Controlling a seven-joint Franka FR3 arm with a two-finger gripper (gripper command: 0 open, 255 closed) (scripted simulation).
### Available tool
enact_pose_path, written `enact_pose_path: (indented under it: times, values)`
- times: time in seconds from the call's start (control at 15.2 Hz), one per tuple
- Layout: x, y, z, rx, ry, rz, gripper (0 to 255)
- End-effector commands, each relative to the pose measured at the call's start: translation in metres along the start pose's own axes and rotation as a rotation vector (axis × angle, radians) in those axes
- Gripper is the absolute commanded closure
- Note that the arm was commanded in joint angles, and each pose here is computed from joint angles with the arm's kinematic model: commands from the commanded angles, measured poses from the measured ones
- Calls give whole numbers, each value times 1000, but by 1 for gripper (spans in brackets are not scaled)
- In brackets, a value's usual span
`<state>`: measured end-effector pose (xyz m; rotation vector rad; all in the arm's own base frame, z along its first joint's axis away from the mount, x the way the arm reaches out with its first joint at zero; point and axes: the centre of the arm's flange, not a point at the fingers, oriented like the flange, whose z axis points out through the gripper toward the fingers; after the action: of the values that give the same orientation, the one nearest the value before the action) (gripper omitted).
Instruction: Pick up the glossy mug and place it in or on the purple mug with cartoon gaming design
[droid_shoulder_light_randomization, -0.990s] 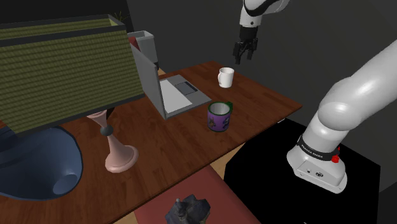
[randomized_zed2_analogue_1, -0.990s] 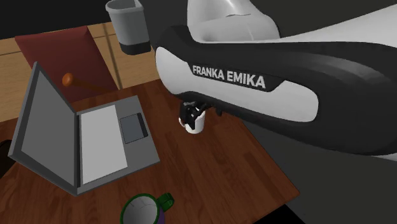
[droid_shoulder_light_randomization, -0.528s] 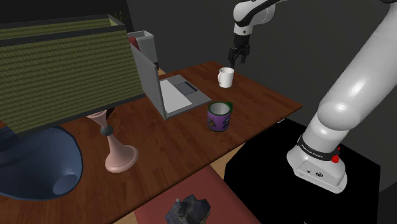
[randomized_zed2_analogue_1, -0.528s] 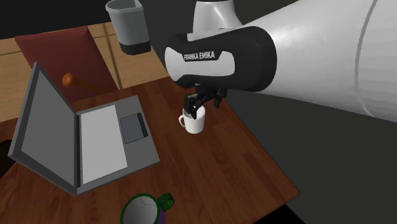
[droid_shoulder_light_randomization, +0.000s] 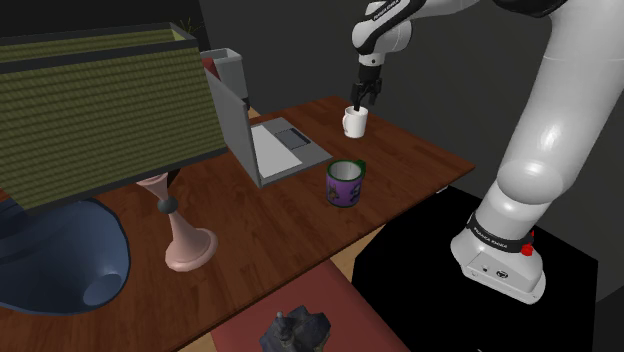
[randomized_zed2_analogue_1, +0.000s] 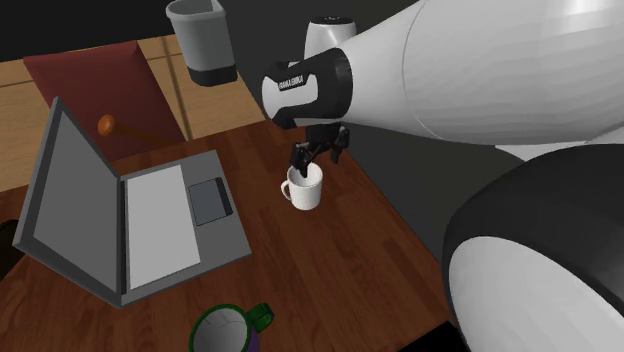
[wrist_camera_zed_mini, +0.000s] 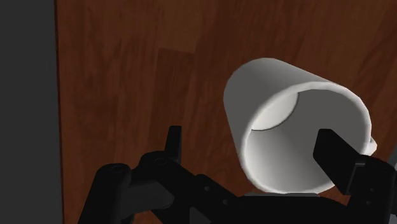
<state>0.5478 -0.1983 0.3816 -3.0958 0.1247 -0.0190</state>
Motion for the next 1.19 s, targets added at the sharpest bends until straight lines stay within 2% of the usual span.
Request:
enact_pose_path:
  times: [0.0, 0.33, 0.79, 0.86, 1.12]
  values:
    - [2, 1, 10, 0, 1, -1, 0]
    - [2, 1, 35, 0, 1, -1, 0]
    - [2, 1, 34, 0, 1, -1, 0]
    - [2, 1, 34, 0, 1, -1, 255]
    - [2, 1, 34, 0, 1, -1, 255]
